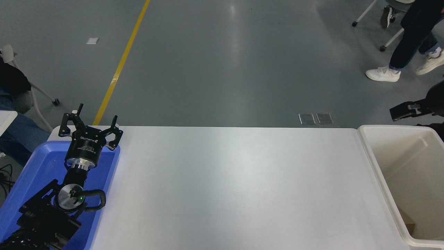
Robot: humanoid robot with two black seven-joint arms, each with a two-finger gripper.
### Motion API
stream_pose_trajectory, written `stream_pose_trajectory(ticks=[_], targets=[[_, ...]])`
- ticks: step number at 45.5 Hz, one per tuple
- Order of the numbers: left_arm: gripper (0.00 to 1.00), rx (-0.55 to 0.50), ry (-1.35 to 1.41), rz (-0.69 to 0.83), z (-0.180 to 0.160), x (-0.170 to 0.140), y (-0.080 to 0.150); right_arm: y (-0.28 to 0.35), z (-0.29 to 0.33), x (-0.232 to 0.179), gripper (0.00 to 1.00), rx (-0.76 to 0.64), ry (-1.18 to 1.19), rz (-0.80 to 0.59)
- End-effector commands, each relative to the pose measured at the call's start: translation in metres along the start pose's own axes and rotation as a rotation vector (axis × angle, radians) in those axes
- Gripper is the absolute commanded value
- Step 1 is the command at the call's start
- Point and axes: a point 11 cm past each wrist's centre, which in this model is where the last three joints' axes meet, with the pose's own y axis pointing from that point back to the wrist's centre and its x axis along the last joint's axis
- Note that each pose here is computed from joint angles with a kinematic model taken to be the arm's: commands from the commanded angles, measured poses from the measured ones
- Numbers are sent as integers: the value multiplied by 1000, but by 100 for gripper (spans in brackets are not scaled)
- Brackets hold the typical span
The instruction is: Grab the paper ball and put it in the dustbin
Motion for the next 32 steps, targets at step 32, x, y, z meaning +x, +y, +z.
stream_pose_trajectory(ticks=[32], targets=[[100, -4, -1, 9, 1, 1, 1, 61, -173, -33, 100, 235, 83, -187]])
